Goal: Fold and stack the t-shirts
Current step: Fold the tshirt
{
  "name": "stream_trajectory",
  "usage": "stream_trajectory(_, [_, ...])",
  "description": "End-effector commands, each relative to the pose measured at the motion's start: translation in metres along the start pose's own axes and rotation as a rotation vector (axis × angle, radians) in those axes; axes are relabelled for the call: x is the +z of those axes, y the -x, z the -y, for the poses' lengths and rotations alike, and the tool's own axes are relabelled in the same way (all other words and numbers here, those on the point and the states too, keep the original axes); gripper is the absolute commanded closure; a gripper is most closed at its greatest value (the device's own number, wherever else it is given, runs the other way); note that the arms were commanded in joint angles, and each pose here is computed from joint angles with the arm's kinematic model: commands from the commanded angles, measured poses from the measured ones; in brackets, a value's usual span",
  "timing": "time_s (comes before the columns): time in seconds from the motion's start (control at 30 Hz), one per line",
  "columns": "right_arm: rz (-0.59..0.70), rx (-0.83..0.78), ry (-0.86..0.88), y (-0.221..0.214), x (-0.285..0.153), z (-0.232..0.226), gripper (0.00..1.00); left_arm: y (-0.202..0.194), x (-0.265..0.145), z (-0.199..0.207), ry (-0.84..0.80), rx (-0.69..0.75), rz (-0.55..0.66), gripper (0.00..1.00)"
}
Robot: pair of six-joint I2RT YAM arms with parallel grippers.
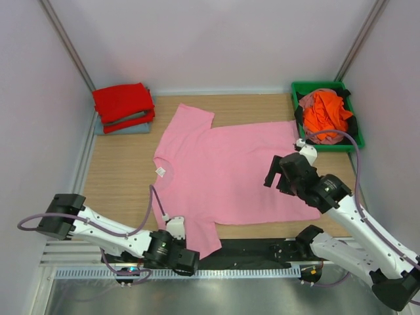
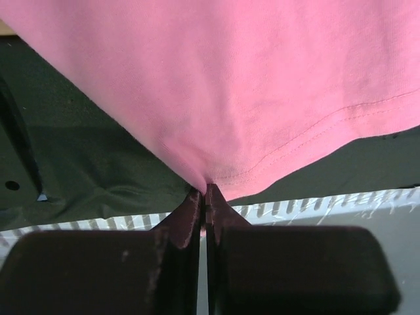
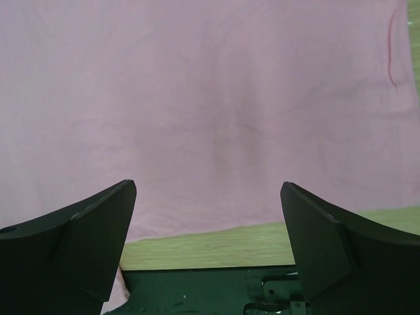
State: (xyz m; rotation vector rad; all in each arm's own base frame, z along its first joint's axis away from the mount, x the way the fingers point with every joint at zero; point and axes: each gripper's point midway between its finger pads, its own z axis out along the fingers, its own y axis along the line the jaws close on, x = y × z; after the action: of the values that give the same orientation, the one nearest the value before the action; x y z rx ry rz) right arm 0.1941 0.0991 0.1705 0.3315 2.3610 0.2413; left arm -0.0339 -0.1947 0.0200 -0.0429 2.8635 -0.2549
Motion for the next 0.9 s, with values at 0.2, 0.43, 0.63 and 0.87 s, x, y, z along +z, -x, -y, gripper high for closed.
stream_trajectory(0.2, [-0.181,0.038,-0.208,-0.054,0.034,0.023,0.0,0.079,-0.049,-0.005,-0.213,-0.109,0.259,1.0])
stream_trajectory(0.43, [-0.14,0.137,-0.26,-0.06,0.02,0.036,0.0,0.135,-0.084,-0.016,-0.39,-0.083,0.438,1.0])
stream_trajectory(0.63, [-0.01,0.201,0.163,-0.023,0.019,-0.04,0.0,0.152,-0.08,0.011,-0.357,0.048,0.471,1.0])
stream_trajectory(0.87, [-0.159,0.332,-0.271,-0.01,0.053,0.048,0.0,0.201,-0.072,0.03,-0.2,0.183,0.439,1.0])
